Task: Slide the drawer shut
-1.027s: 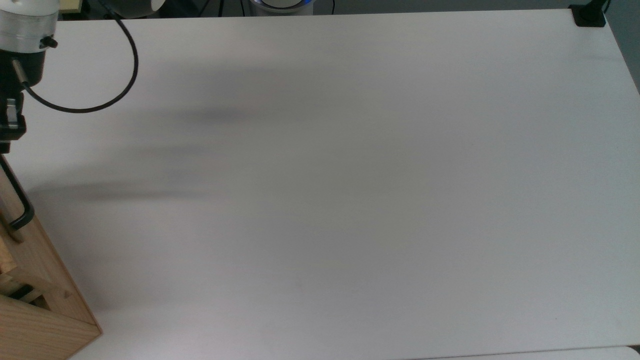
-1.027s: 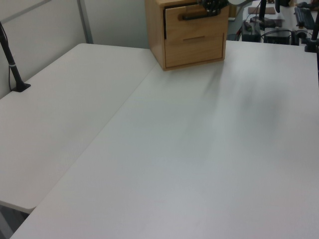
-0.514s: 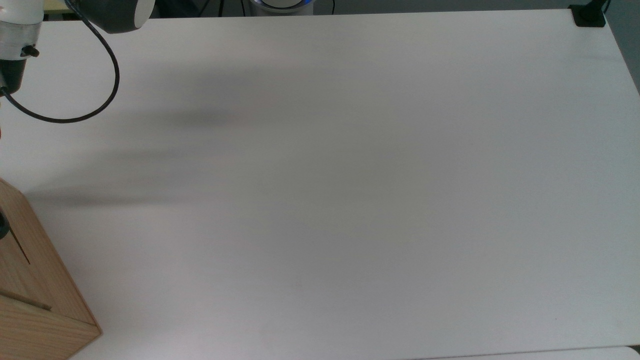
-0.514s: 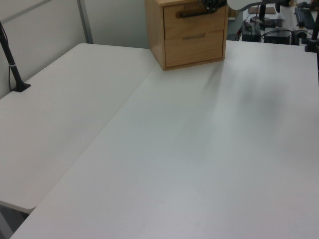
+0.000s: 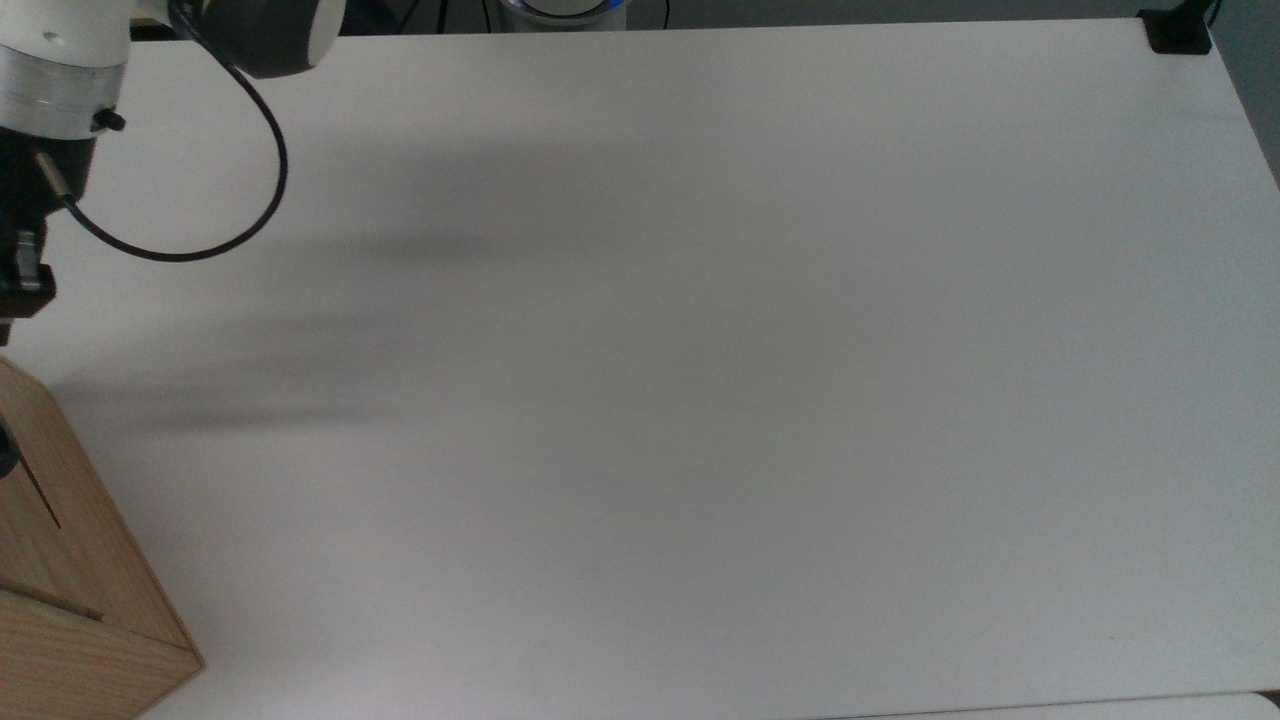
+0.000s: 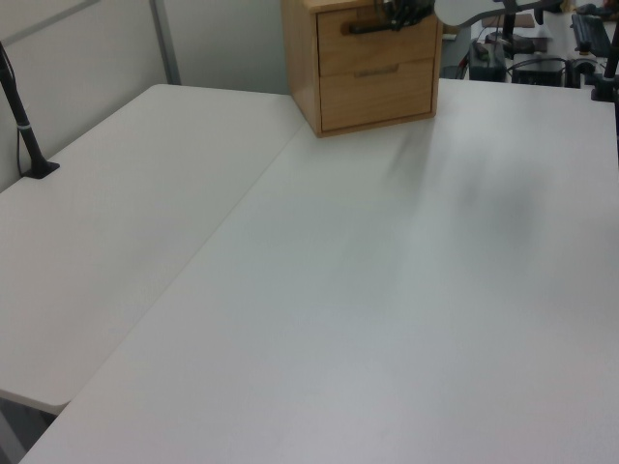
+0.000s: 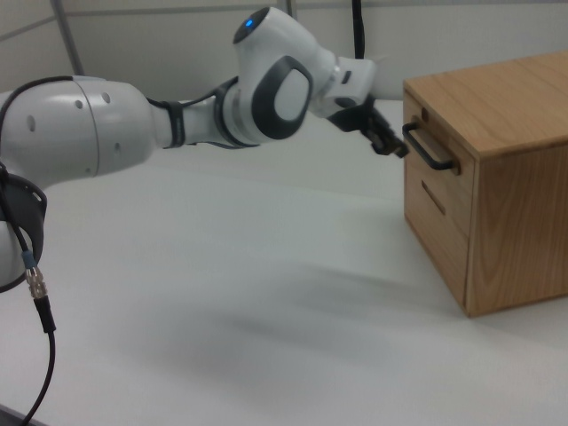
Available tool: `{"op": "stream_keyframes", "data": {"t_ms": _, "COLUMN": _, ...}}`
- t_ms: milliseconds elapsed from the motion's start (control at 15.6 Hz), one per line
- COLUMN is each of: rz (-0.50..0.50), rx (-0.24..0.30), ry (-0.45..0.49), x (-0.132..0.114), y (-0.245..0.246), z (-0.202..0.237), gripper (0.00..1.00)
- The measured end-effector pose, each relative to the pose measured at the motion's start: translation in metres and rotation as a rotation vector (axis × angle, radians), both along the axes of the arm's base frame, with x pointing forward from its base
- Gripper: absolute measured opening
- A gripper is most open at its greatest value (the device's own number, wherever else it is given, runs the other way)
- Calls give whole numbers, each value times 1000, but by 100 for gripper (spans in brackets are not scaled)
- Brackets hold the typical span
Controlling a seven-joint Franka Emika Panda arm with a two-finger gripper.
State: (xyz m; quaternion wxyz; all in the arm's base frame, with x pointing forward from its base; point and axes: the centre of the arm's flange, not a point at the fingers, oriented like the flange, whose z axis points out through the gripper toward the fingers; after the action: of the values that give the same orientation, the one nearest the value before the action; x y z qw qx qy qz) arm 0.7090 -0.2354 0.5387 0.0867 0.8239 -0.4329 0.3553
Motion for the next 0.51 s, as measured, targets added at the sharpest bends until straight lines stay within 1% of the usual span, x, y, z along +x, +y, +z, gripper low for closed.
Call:
{"op": "stream_keyframes", "data": {"t_ms": 64, "rz": 22, "rx": 0, "ry": 37, "x": 3, "y": 15, "z": -2, "gripper": 10}}
{"op": "stream_keyframes", "data": {"t_ms": 193, "rz": 63, "rx": 15, "ry": 130, "x": 5, "y": 48, "z": -6, "gripper": 24}}
{"op": "stream_keyframes", "data": {"t_ms": 321, "rz": 139, "rx": 49, "ry": 223, "x": 5, "y": 81, "z": -6, "gripper": 45}}
{"op": "stream_keyframes", "data": {"t_ms": 514, "rz": 324, "rx": 107, "ry": 404, "x": -9, "y": 127, "z": 0, "gripper": 77}}
